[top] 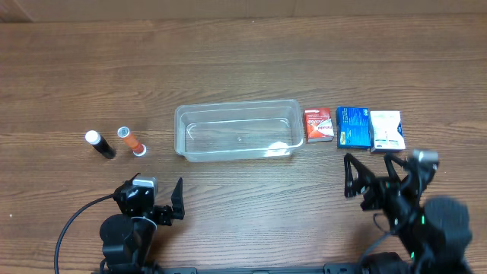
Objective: Pack container
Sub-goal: 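Reach the right gripper to the white box and grasp it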
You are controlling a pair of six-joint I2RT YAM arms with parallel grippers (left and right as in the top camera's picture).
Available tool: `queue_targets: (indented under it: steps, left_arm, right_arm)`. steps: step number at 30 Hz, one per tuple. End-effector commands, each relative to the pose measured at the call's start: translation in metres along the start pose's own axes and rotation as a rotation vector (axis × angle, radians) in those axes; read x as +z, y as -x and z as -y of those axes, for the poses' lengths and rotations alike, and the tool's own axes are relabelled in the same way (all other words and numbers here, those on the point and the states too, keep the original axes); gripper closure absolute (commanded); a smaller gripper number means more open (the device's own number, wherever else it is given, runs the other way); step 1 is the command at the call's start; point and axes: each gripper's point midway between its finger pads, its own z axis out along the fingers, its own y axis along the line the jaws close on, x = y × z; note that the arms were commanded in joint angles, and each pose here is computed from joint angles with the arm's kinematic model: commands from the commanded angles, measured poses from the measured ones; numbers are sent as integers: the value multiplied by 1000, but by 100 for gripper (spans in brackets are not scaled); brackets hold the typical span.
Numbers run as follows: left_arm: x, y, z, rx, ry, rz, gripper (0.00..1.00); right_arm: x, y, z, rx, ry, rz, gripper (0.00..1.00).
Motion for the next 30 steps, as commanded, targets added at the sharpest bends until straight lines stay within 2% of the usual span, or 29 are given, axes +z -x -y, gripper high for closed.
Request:
queue_targets:
  steps: [1, 5, 11, 17, 20, 23, 26, 30]
  left_arm:
    - [-1, 2, 3, 21, -16, 13, 0]
    - [-1, 2, 3, 21, -16, 14, 0]
    - [-1, 2, 3, 21, -16, 14, 0]
    - [-1, 2, 3, 21, -16, 14, 0]
    - [-1, 2, 3, 21, -16, 14, 0]
    - [-1, 2, 3, 21, -16, 14, 0]
    - [-1, 2, 3, 21, -16, 14, 0]
    - [-1, 2, 3, 21, -16, 13, 0]
  right_arm:
    - [13, 35, -4, 2, -92, -135, 0]
    - [38, 50, -16, 41, -117, -360, 0]
    - [110, 1, 22, 79, -270, -627, 0]
    - [145, -8, 76, 131, -502, -622, 0]
    - [152, -2, 125, 215, -589, -600, 0]
    - [160, -3, 154, 196, -526, -634, 0]
    - [165, -30, 206, 172, -533, -747, 0]
    - [172, -55, 232, 105, -509, -840, 0]
